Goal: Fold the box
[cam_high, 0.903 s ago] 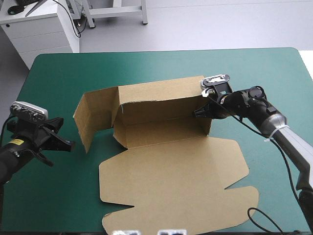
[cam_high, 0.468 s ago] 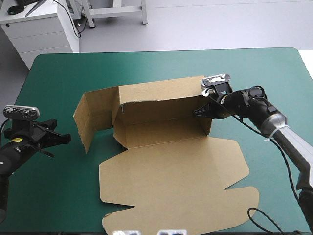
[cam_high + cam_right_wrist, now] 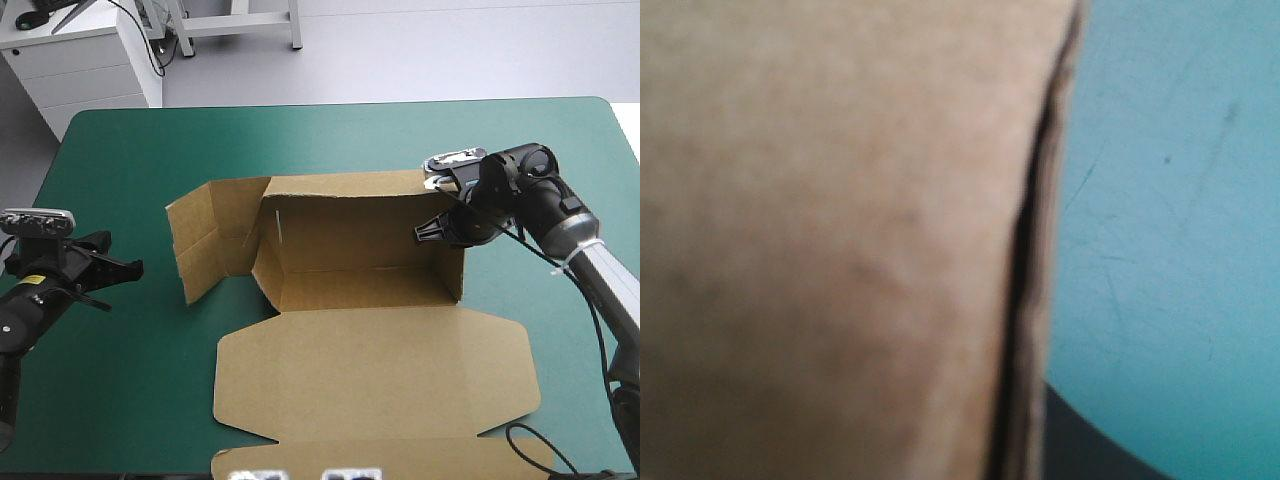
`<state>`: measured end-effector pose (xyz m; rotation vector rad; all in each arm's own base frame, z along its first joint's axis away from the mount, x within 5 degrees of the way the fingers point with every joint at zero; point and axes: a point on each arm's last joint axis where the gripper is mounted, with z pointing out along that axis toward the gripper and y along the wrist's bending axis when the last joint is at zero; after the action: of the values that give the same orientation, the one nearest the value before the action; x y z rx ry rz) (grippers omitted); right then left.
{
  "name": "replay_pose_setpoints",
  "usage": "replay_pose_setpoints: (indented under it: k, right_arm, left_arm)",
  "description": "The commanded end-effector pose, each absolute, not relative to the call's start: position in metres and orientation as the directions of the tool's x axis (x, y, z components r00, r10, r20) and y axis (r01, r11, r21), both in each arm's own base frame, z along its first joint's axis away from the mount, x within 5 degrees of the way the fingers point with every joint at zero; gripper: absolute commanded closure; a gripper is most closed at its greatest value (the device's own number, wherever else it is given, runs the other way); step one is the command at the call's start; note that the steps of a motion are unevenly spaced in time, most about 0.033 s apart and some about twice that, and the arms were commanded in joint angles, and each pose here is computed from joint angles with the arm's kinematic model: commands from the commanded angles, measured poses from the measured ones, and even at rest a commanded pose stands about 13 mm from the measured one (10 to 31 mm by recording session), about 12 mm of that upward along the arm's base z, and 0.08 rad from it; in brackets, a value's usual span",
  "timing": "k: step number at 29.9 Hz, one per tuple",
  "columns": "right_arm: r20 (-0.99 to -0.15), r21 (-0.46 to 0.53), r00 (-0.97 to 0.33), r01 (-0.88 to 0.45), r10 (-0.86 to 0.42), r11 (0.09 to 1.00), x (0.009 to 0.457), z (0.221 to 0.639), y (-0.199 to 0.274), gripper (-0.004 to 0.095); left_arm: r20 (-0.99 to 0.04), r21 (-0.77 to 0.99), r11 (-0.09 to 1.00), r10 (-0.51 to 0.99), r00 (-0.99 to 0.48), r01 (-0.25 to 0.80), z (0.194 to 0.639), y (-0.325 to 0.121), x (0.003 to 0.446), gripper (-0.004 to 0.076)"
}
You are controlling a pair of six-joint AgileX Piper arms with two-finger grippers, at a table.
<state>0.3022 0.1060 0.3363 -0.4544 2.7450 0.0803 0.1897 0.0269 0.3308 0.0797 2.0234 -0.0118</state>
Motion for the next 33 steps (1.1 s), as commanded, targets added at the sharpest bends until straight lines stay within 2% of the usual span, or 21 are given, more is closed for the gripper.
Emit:
replay_pose_setpoints:
  k: [1, 6, 10, 18, 25, 33]
  right_arm:
    - [-0.371, -0.016, -0.876, -0.327, -0.309, 0.945, 0.292, 0.359, 0.1, 0.0925]
    - [-0.364, 0.134, -0.893, -0.332, -0.265, 0.934, 0.286, 0.359, 0.112, 0.0925]
    - [-0.35, 0.19, -0.909, -0.307, -0.228, 0.933, 0.285, 0.357, 0.115, 0.0923]
    - [-0.339, 0.149, -0.911, -0.299, -0.235, 0.943, 0.289, 0.352, 0.113, 0.0923]
    - [-0.255, 0.11, -0.934, -0.286, -0.251, 0.952, 0.318, 0.317, 0.119, 0.0924]
    - [-0.308, 0.046, -0.914, -0.291, -0.264, 0.956, 0.361, 0.294, 0.128, 0.0923]
  left_arm:
    - [-0.922, 0.073, 0.995, 0.094, -0.375, 0.071, 0.342, 0.022, 0.195, 0.0724]
    - [-0.91, 0.161, 0.978, 0.198, -0.365, 0.13, 0.342, 0.012, 0.197, 0.0724]
    - [-0.924, 0.042, 0.996, 0.068, -0.376, 0.078, 0.342, 0.012, 0.198, 0.0724]
    - [-0.918, 0.03, 0.997, 0.055, -0.393, 0.069, 0.339, 0.014, 0.201, 0.0724]
    - [-0.919, 0.023, 0.997, 0.048, -0.392, 0.069, 0.339, 0.013, 0.201, 0.0724]
    - [-0.915, 0.018, 0.997, 0.047, -0.401, 0.075, 0.338, 0.013, 0.201, 0.0724]
